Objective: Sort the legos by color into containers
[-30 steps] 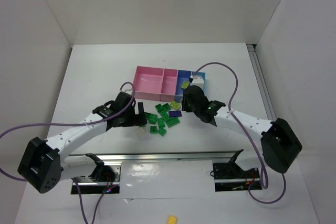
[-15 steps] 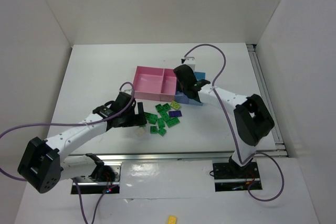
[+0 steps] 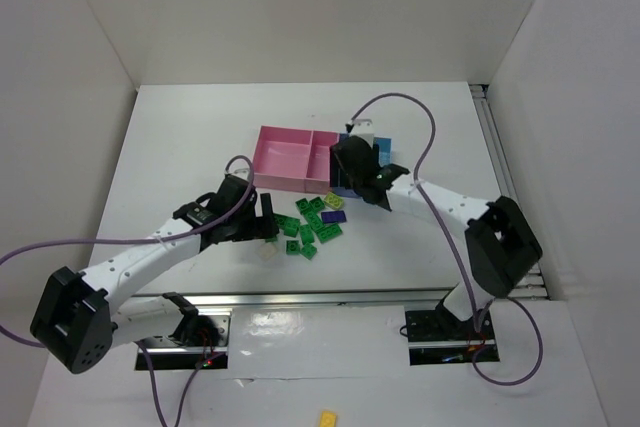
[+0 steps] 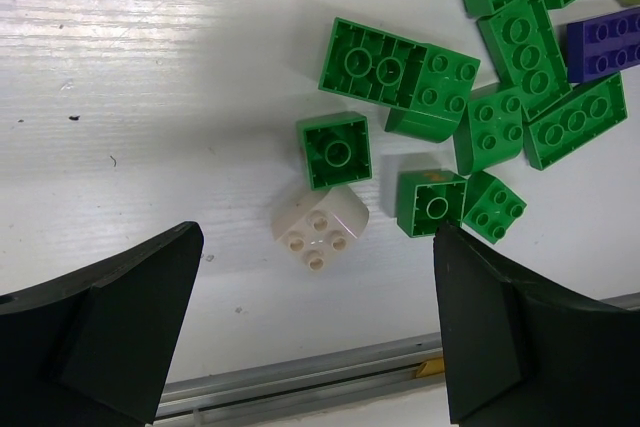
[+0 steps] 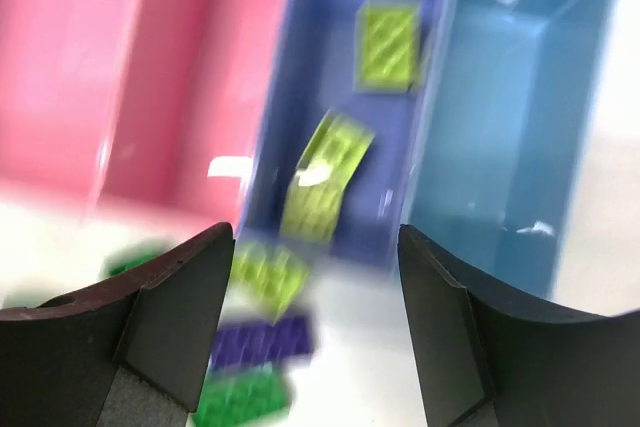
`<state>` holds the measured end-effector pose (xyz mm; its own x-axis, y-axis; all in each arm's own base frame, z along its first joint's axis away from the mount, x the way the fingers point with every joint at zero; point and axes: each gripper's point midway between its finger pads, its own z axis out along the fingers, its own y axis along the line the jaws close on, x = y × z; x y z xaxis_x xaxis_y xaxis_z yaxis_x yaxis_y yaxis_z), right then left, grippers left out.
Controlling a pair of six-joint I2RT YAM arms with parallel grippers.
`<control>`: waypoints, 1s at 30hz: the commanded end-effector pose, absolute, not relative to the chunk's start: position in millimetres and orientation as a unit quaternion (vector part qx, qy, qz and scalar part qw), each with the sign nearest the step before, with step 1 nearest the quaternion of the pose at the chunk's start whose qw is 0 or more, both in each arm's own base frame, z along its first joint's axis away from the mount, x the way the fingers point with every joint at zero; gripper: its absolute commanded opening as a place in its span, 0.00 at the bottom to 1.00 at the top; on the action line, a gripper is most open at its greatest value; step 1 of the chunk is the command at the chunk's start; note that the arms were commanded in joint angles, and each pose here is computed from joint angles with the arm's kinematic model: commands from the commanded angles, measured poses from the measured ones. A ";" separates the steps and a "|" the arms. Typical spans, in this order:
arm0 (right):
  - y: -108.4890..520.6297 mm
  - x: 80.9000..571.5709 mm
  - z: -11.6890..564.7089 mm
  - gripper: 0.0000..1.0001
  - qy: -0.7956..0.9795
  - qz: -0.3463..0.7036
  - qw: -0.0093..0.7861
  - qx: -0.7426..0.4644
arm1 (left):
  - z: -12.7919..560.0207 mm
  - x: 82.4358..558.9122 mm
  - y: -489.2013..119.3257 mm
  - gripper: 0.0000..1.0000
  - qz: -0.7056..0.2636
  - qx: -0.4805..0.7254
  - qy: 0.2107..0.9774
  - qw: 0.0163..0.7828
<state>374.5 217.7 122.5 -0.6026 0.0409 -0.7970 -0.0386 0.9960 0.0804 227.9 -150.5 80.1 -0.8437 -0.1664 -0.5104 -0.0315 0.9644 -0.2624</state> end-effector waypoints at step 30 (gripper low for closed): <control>247.9 364.9 49.3 0.76 0.914 0.056 0.391 -0.090 | 92.0 230.0 -151.7 0.99 -0.122 -0.060 0.951 0.277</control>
<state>340.2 238.2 28.2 -0.7277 -0.1555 -0.6680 -0.2057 0.9786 -0.0038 223.2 -146.1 78.1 -0.8528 -0.1600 -0.4970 -0.0401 0.9692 -0.2432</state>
